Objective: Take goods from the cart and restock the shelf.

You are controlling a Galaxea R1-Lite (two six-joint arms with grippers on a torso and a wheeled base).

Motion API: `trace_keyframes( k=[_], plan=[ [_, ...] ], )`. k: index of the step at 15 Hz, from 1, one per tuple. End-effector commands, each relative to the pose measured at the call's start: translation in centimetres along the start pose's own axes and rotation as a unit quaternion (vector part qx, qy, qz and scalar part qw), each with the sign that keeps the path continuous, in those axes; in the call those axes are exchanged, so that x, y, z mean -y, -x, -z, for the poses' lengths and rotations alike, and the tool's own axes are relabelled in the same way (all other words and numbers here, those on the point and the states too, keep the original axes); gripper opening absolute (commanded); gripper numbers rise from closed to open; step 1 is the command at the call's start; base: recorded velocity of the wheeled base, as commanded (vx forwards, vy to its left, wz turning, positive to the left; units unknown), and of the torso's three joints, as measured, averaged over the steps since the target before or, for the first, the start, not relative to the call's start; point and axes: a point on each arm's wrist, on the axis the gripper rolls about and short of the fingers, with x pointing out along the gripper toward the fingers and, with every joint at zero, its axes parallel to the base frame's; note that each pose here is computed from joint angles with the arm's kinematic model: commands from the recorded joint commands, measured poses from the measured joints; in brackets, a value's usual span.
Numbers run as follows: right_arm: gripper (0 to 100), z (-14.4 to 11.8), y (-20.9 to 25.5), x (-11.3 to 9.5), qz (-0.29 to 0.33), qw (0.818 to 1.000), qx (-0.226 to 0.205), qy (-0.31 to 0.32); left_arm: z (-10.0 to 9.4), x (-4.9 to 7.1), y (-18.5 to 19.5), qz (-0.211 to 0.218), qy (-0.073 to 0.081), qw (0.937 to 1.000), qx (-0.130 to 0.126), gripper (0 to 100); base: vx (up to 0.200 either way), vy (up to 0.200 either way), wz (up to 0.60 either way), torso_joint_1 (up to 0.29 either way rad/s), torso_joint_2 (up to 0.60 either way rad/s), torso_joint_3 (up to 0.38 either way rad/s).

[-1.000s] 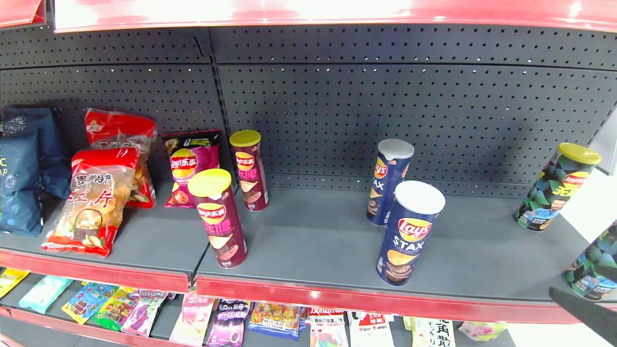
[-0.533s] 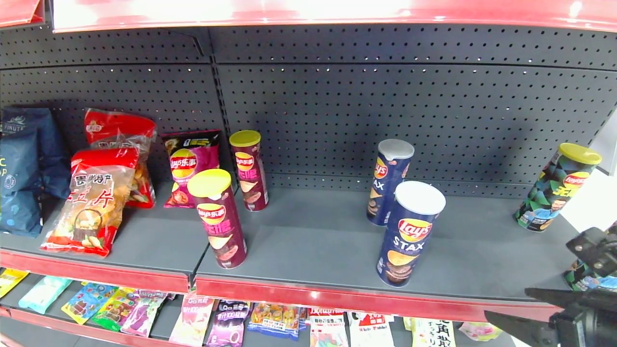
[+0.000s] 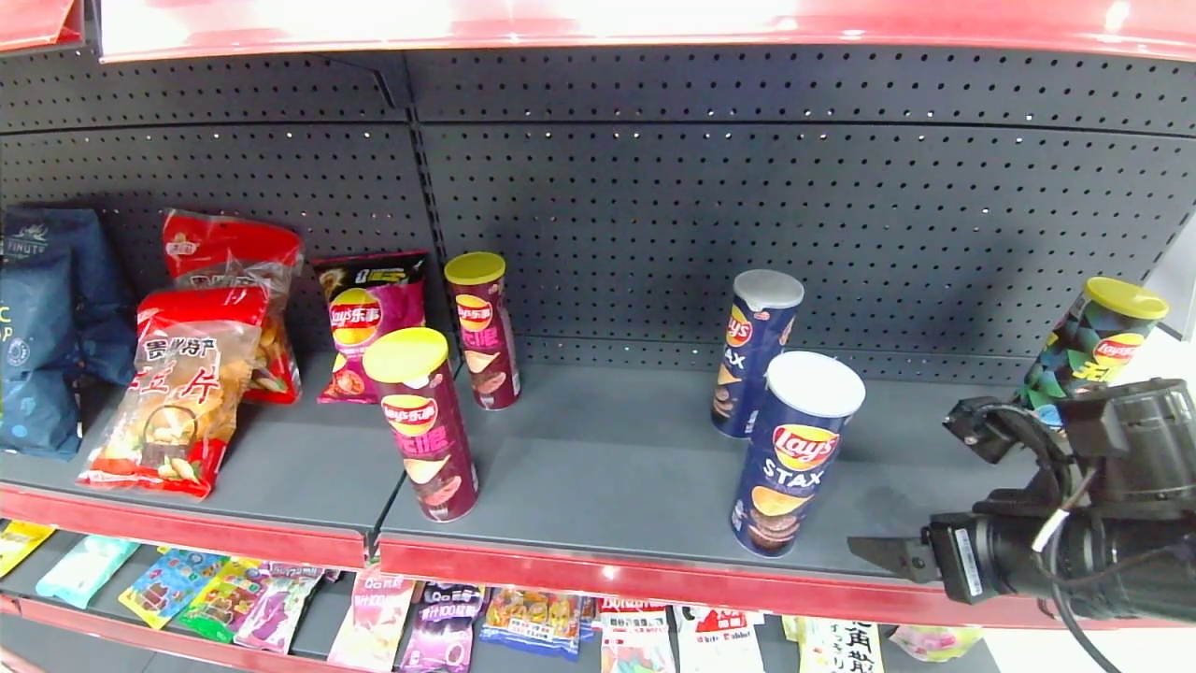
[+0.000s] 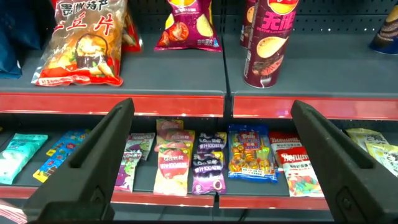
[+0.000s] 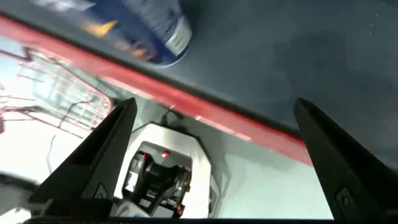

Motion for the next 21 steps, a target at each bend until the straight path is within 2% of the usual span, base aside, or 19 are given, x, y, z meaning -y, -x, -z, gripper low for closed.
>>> trace_keyframes(
  k=[1,7,14,21],
  plan=[
    [100,-0.4,-2.4,0.1,0.005,0.999,-0.032,-0.001,0.0,0.0,0.0,0.000,0.000,1.0000,0.000,100,0.000,0.000,0.00,0.000,0.00,0.000],
    [100,-1.6,-4.4,-0.8,0.019,0.999,-0.040,0.019,0.0,0.0,0.0,0.000,0.000,1.0000,0.000,100,0.000,0.000,0.00,0.000,0.00,0.000],
    [100,-1.6,-5.2,-0.7,0.023,0.999,-0.036,0.018,0.0,0.0,0.0,0.000,0.000,1.0000,0.000,100,0.000,0.000,0.00,0.000,0.00,0.000],
    [100,-2.0,-6.5,-0.3,0.062,0.997,-0.036,0.021,0.0,0.0,0.0,0.000,0.000,1.0000,0.000,100,0.000,0.000,0.00,0.000,0.00,0.000]
  ],
)
